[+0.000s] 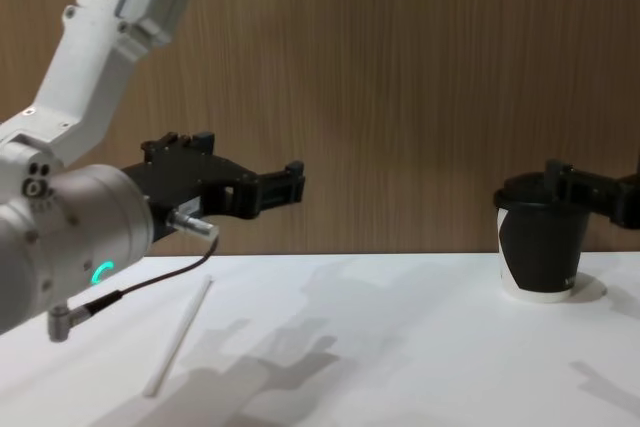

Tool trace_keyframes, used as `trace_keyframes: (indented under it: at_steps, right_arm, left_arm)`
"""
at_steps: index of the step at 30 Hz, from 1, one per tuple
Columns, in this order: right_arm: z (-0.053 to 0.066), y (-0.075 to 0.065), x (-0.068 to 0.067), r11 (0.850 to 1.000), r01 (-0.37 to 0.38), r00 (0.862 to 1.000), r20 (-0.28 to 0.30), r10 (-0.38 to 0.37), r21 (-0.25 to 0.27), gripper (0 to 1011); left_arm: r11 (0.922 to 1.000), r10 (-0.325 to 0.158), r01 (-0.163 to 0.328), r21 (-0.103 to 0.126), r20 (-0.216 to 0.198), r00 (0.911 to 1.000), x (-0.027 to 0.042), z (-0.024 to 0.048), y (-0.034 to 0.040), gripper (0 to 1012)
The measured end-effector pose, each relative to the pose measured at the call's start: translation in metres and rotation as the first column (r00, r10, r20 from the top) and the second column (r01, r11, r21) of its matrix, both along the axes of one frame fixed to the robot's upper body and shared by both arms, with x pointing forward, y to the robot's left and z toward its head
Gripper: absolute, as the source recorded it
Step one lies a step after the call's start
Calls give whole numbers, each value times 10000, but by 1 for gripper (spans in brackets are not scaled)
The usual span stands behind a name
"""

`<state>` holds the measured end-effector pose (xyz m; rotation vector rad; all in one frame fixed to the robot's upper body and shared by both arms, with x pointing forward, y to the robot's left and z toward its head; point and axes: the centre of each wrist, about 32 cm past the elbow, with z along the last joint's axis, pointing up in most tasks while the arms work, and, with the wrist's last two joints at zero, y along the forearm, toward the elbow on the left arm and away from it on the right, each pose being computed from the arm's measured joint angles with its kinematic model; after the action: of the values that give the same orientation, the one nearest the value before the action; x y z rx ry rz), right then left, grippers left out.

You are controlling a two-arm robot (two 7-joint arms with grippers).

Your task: Pick up the straw with one hand, pass it to the other hand, and insert it into the cup.

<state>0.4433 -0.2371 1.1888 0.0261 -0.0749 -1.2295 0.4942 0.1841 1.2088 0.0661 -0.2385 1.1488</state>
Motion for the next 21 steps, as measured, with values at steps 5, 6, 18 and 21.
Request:
trace_keyframes:
  at_steps: [5, 6, 18, 21]
  right_arm:
    - [0, 0, 0, 10000, 1, 10000, 0, -1, -1, 1001]
    - [0, 0, 0, 10000, 0, 10000, -1, 0, -1, 1001]
    - [0, 0, 0, 10000, 1, 10000, 0, -1, -1, 1001]
    - [0, 0, 0, 10000, 1, 10000, 0, -1, 0, 1001]
  left_arm:
    - [9996, 257, -260, -146, -216, 9994, 3, 25, -84, 1003]
    - [9994, 309, -313, -157, -255, 9992, 3, 28, -92, 1003]
    - [9910, 1180, -1228, -537, -841, 9894, -47, 116, -153, 1003]
    - [9885, 1329, -1394, -588, -1020, 9859, -64, 132, -132, 1003]
